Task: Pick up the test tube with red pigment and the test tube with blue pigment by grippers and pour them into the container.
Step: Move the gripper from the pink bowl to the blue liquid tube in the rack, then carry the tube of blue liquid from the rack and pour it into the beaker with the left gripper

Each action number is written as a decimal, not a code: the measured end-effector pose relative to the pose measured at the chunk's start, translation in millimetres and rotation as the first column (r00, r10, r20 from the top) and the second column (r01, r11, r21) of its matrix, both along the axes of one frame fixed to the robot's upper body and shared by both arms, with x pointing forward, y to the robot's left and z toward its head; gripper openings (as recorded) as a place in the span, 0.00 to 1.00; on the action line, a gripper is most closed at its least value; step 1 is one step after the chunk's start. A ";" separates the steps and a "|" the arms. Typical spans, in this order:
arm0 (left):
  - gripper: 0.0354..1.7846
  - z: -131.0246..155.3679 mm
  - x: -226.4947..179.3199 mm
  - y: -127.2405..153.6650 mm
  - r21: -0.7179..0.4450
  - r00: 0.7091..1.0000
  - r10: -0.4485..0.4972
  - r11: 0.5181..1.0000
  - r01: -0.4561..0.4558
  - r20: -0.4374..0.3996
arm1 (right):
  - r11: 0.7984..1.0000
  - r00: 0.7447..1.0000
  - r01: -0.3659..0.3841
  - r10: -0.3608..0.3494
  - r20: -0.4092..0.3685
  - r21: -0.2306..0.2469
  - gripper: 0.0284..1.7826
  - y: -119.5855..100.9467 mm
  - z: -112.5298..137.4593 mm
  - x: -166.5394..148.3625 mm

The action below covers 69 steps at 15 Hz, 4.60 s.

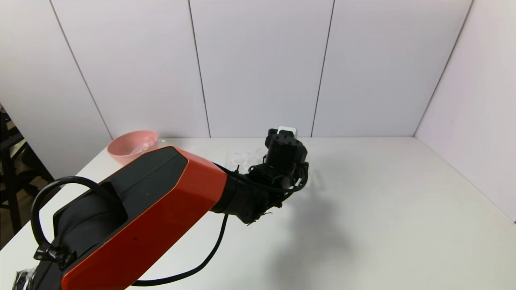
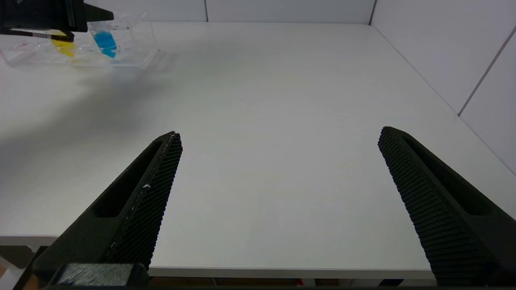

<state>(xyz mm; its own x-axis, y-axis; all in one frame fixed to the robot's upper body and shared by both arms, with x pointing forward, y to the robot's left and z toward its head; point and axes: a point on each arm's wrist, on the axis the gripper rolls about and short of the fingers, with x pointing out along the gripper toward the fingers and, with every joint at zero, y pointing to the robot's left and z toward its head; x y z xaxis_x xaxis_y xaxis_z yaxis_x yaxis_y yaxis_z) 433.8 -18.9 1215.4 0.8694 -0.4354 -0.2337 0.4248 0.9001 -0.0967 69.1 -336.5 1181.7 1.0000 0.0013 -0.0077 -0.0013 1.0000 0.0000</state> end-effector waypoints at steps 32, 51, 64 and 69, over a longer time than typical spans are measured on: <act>0.25 108.7 -29.0 31.7 -0.023 0.990 0.013 1.000 -0.010 0.139 | 1.000 1.000 0.000 0.000 0.000 0.000 1.00 0.0 0.0 0.0; 0.25 185.6 -48.1 150.1 -0.056 0.950 0.191 0.982 -0.183 0.246 | 1.000 1.000 0.000 0.000 0.000 0.000 1.00 0.0 0.0 0.0; 0.25 185.3 -26.6 246.7 -0.024 0.917 0.340 0.939 -0.343 0.210 | 1.000 1.000 0.000 0.000 0.000 0.000 1.00 0.0 0.0 0.0; 0.25 181.1 -16.4 295.1 -0.022 0.897 0.396 0.916 -0.400 0.196 | 1.000 1.000 0.000 0.000 0.000 0.000 1.00 0.0 0.0 0.0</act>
<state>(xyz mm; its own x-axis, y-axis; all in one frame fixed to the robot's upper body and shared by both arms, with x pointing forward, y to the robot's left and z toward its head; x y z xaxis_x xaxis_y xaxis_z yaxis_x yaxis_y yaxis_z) 417.4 276.2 1396.5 0.9979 -0.0410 -0.0497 0.0395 0.9987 -0.0311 69.1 -336.5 1181.7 1.0000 0.0013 -0.0077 -0.0013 1.0000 0.0000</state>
